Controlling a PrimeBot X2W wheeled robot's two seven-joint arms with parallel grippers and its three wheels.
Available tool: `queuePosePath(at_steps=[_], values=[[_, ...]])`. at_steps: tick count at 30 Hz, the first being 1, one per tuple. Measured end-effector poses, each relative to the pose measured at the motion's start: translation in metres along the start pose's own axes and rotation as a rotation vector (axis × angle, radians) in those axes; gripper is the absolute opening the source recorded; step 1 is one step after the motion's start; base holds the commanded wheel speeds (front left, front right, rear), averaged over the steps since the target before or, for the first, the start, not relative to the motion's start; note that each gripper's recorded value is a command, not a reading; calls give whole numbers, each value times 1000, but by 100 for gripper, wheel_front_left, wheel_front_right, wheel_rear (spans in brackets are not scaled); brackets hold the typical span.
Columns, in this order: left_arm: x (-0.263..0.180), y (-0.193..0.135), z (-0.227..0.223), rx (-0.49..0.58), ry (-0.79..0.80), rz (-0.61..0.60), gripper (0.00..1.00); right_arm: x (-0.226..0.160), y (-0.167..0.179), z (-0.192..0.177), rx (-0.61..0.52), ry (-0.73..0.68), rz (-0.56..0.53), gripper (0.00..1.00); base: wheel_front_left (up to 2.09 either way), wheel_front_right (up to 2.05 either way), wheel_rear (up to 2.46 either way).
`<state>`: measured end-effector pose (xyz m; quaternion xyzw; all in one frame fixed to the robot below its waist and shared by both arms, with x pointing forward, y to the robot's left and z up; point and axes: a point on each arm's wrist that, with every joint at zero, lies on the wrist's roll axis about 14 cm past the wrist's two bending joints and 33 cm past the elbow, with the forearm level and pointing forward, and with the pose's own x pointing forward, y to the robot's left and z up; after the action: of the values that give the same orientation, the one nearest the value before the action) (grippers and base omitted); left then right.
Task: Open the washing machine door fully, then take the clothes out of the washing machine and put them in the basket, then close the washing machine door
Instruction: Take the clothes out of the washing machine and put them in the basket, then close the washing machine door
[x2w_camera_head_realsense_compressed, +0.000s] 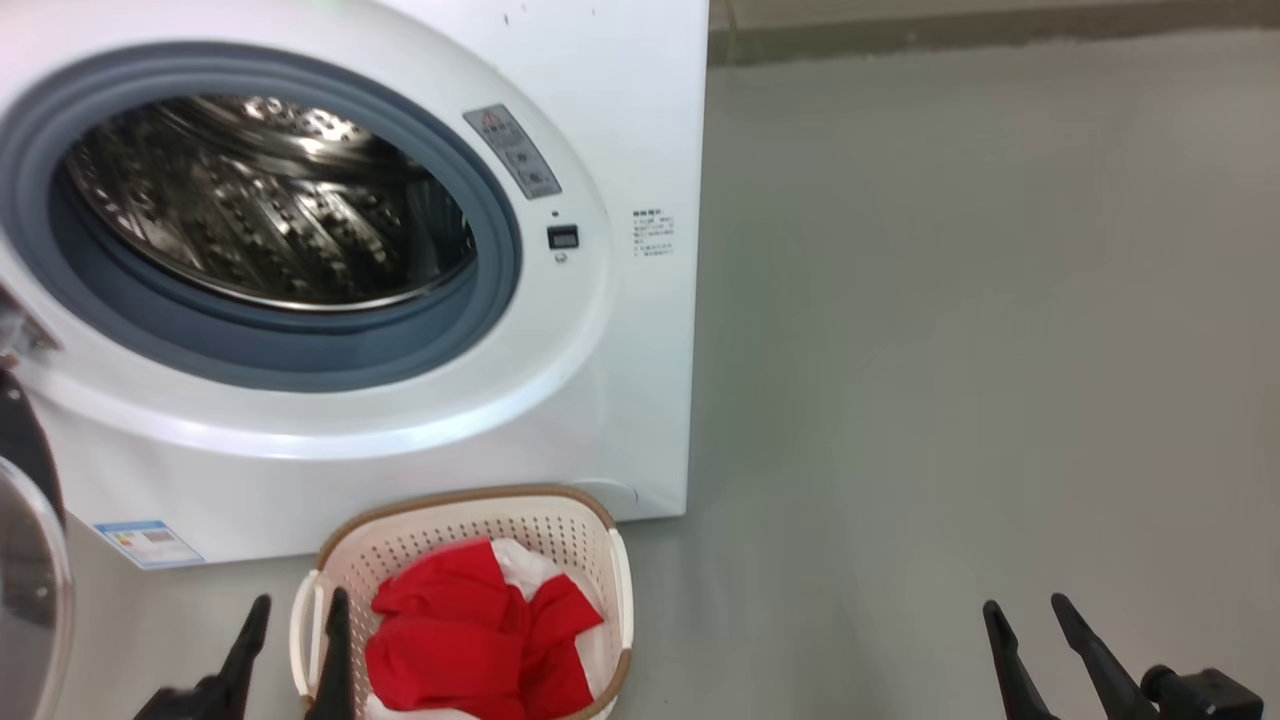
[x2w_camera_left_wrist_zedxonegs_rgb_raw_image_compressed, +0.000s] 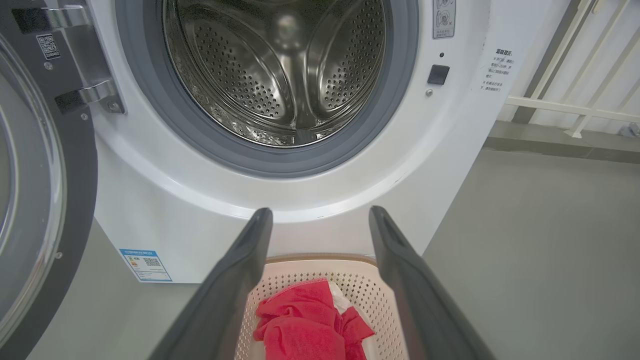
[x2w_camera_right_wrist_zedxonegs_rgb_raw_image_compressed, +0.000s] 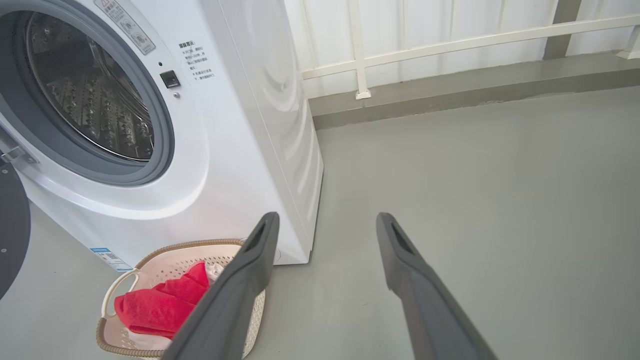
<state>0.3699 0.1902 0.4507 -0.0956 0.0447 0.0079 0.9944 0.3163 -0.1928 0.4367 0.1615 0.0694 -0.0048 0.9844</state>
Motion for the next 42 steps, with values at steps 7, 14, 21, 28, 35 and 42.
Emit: queuePosePath(at_steps=[7,14,21,28,35,42], values=[[-28,10,15,12,-57,22,100,-15,-5,5,-4,-23,-10,100,0,0,0],[-42,19,18,10,-73,47,100,-21,-10,6,-6,-28,-23,100,0,0,0],[-42,16,20,12,-79,39,100,-21,-12,9,-3,-37,-32,100,0,0,0],[-41,14,22,13,-84,33,100,-21,-12,9,-3,-37,-34,100,0,0,0],[-41,16,20,14,-77,40,100,-20,-12,8,-1,-35,-36,100,-9,9,0],[-41,17,18,16,-71,48,100,-20,-11,6,4,-30,-36,100,-88,88,0]])
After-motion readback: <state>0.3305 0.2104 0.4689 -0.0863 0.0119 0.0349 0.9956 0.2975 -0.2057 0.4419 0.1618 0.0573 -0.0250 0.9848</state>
